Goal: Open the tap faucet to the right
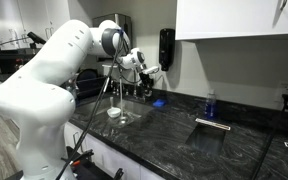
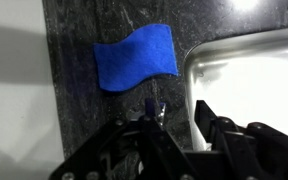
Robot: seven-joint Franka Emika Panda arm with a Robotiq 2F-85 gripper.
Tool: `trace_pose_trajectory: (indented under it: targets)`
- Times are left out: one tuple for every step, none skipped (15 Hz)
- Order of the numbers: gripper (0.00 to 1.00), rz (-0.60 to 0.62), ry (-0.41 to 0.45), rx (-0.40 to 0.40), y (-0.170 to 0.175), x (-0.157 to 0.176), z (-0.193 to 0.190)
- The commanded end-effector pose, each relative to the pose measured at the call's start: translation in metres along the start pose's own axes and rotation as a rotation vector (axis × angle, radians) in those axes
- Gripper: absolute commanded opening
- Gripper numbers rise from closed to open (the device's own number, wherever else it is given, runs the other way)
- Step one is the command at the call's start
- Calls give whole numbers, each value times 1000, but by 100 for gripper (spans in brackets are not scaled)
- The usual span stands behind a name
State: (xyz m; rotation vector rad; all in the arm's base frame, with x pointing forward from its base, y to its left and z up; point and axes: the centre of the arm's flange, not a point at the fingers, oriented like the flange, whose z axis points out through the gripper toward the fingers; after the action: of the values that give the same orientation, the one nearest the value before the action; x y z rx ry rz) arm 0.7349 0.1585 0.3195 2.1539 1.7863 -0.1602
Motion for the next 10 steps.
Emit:
trace_pose_trajectory:
  targets:
    - [79,12,1,24,-10,0,-10]
    - [84,15,5,13,-11,1,-11]
    - [92,19,13,1,-11,1,-13]
    - [98,29,15,-10,-12,1,-15]
    - [100,37,16,-14,-11,1,-16]
    - [100,42,20,-17,-11,1,-18]
    - [100,42,26,-18,-12,0,-20]
    - [100,36,42,-15,-11,-2,-22]
    - [100,23,62,-10,-11,-4,-24]
    - [100,7,94,-2,-11,-5,-26]
